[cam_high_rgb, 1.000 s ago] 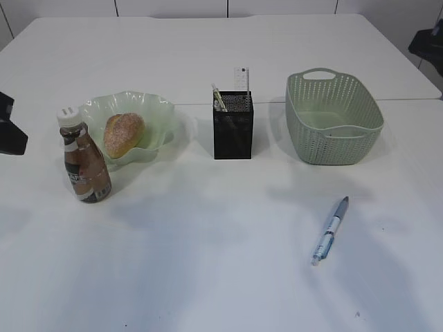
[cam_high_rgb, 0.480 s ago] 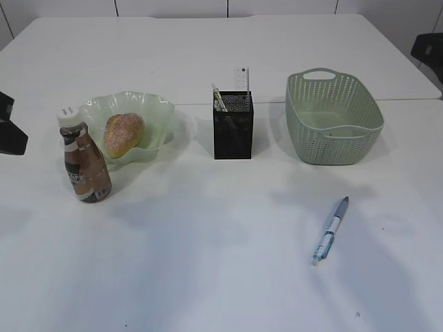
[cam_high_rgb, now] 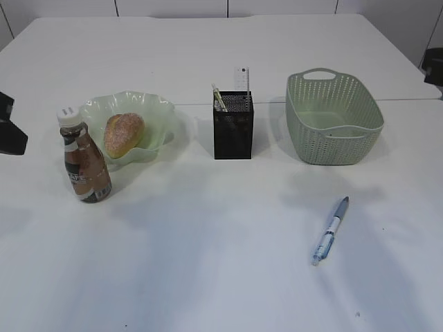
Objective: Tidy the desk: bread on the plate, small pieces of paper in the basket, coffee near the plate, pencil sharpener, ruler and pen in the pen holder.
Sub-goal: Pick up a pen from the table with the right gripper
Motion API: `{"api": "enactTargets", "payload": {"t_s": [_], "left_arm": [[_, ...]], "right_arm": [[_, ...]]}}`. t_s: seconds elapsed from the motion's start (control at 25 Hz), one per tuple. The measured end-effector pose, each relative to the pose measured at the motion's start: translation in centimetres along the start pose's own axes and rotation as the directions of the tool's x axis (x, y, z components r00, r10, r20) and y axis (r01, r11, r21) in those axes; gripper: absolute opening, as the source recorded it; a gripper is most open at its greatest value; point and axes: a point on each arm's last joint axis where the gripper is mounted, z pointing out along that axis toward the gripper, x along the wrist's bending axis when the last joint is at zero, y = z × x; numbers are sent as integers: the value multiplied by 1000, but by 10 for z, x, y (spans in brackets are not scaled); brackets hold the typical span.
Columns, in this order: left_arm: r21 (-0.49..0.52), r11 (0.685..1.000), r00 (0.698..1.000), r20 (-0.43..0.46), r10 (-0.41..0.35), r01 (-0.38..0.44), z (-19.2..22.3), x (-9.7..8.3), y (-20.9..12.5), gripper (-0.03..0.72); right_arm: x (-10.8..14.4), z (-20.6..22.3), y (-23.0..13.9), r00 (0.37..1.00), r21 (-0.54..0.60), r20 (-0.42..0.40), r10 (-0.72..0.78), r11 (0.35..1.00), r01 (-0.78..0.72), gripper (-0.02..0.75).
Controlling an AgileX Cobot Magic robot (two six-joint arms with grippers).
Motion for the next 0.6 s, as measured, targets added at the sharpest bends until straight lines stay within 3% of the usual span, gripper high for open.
{"api": "enactTargets", "payload": {"t_s": [0.6], "left_arm": [[0, 1000, 1000, 0, 0, 0, 0, 0, 0, 239]], "right_arm": [[-2, 0, -4, 1000, 44, 22, -21, 999, 20, 235]]}}
